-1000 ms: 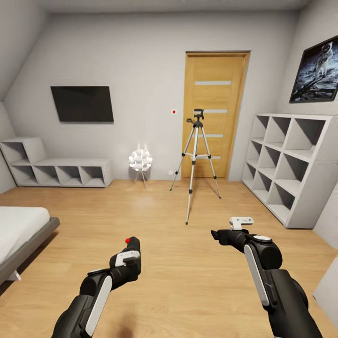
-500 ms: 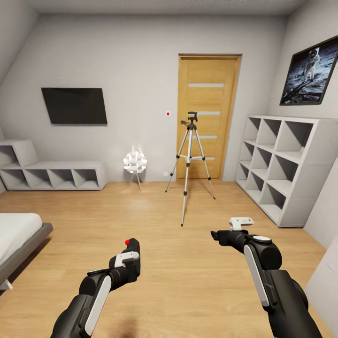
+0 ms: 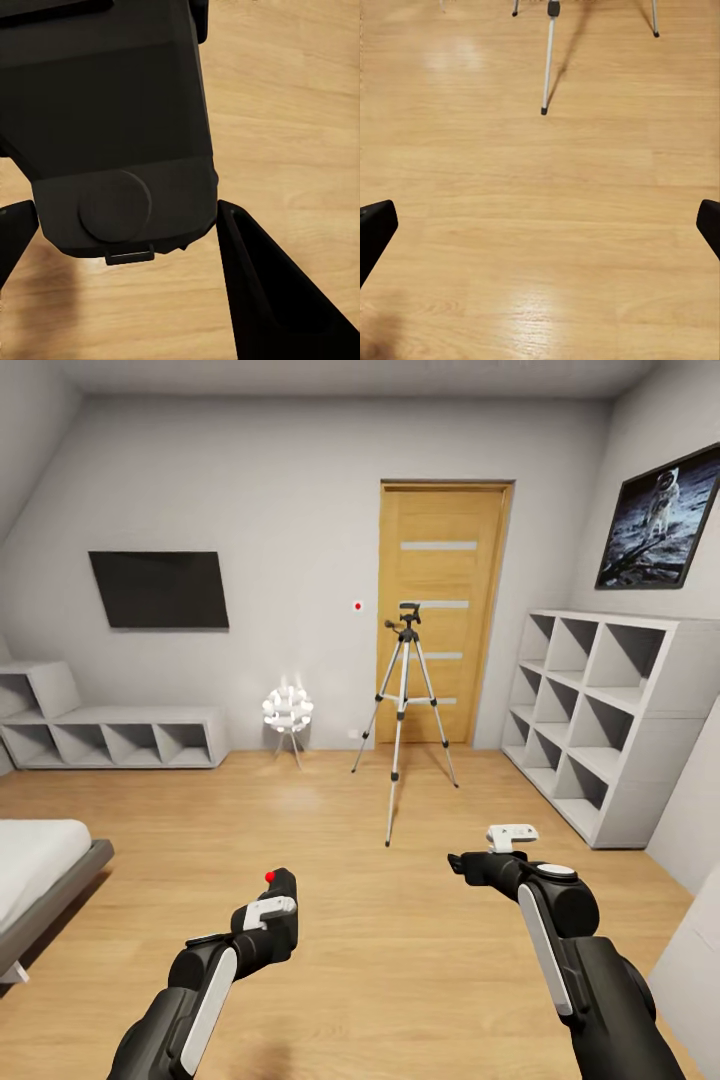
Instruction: Attach the digital camera to the camera tripod in the bedroom.
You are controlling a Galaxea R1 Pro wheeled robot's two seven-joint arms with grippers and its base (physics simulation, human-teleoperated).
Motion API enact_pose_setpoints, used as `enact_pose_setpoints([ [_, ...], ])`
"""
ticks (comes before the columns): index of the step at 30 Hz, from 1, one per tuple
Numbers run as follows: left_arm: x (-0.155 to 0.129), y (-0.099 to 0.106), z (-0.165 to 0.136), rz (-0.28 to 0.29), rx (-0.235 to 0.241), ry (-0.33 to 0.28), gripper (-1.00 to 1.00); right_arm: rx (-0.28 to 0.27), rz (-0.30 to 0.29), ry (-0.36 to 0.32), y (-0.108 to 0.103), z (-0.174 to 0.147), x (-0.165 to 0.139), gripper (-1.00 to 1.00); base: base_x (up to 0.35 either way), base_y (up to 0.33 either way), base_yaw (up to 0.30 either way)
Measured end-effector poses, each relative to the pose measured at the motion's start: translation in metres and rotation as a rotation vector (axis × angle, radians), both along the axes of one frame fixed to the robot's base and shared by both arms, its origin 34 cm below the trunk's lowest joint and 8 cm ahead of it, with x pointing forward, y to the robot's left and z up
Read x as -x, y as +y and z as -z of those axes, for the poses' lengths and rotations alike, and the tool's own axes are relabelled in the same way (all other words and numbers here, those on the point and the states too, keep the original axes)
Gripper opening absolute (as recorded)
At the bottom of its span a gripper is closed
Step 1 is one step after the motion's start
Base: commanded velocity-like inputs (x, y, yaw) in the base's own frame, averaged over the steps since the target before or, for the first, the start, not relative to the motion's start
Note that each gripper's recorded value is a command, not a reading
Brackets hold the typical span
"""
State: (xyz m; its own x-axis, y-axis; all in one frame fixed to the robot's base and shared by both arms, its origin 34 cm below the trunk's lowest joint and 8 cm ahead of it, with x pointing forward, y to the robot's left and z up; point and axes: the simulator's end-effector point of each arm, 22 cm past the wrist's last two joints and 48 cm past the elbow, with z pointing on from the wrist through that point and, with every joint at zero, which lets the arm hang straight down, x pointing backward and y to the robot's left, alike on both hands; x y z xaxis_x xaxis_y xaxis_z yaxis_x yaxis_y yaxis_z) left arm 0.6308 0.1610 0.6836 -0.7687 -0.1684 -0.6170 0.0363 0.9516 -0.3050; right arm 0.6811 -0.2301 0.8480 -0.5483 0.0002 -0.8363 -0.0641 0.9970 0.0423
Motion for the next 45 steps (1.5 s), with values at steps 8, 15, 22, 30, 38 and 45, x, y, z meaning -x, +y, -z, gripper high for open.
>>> enact_pose_setpoints([
  [8,-0.002,0.001,-0.015,-0.002,-0.003,0.001,-1.00,-0.001,0.000,0.000,0.000,-0.015,-0.002,1.00,0.000,0.000,0.000],
  [15,-0.003,0.001,-0.027,-0.002,-0.005,0.002,-1.00,-0.001,0.001,-0.004,-0.001,-0.029,-0.003,1.00,0.000,0.000,0.000],
  [22,-0.005,0.002,-0.037,-0.004,-0.008,-0.006,-1.00,-0.001,0.001,-0.007,0.000,-0.036,-0.004,1.00,0.000,0.000,0.000],
  [30,-0.005,0.003,-0.037,-0.006,-0.016,-0.008,-1.00,-0.002,0.001,-0.002,0.000,-0.035,-0.003,1.00,0.037,0.010,0.000],
  [38,-0.005,0.004,-0.036,-0.007,-0.016,-0.007,-1.00,-0.004,0.003,0.003,-0.001,-0.034,-0.003,1.00,0.229,0.127,-0.074],
  [45,-0.005,0.004,-0.036,-0.009,-0.014,-0.006,-1.00,-0.003,0.003,0.004,-0.001,-0.034,-0.002,1.00,0.257,0.221,-0.229],
])
